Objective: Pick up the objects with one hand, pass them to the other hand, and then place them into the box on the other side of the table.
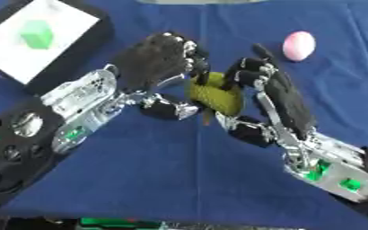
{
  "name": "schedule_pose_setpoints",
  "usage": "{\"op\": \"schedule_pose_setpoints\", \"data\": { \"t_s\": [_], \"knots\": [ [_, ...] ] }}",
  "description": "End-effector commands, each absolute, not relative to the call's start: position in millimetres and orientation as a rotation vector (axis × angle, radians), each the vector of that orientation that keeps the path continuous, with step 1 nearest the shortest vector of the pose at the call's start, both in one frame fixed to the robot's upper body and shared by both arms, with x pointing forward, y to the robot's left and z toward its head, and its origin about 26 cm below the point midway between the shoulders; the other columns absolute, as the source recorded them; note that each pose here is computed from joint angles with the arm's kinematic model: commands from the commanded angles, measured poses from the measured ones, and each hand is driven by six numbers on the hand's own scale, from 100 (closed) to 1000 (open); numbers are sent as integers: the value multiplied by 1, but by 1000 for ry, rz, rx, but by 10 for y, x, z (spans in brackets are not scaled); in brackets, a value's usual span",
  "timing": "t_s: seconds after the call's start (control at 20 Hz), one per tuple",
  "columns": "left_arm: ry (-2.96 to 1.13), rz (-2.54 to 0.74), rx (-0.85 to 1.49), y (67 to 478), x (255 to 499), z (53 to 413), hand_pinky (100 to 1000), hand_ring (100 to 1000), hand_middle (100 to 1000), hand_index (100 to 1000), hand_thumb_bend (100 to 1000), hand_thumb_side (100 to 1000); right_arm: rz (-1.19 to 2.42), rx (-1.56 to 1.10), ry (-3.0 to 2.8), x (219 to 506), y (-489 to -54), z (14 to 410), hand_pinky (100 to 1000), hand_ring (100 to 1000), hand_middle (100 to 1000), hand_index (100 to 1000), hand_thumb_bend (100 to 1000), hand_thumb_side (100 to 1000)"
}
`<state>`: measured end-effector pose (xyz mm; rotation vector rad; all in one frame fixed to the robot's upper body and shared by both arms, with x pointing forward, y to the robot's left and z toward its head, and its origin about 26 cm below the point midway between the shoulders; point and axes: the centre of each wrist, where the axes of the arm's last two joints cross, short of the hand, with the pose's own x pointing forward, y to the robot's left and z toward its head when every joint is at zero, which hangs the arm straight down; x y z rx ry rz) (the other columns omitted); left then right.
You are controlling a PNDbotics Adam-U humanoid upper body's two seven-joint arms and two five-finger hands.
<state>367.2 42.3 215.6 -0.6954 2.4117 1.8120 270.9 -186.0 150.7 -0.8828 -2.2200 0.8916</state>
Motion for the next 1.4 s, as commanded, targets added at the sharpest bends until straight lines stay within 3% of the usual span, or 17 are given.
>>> {"op": "schedule_pose_setpoints", "data": {
  "t_s": [0.05,0.55,0.6,0.7,1.4],
  "knots": [
    [2425,1759,-718,432,3675,2258,549,432,391,457,440,232,879,-909,-2255,2705,-1878,1579,1000,471,594,538,392,100],
    [2442,1713,-731,424,3651,2289,524,408,382,446,512,247,848,-926,-2268,2703,-1875,1575,1000,493,630,579,453,100],
    [2441,1713,-733,424,3651,2286,524,408,382,447,506,247,846,-926,-2268,2702,-1874,1573,1000,476,605,552,378,100],
    [2440,1713,-733,419,3649,2284,526,412,385,452,501,245,842,-927,-2266,2701,-1871,1572,1000,446,562,503,327,100],
    [2425,1674,-735,367,3579,2303,525,418,391,459,536,251,804,-947,-2287,2700,-1861,1574,1000,410,526,470,303,100]
  ]
}}
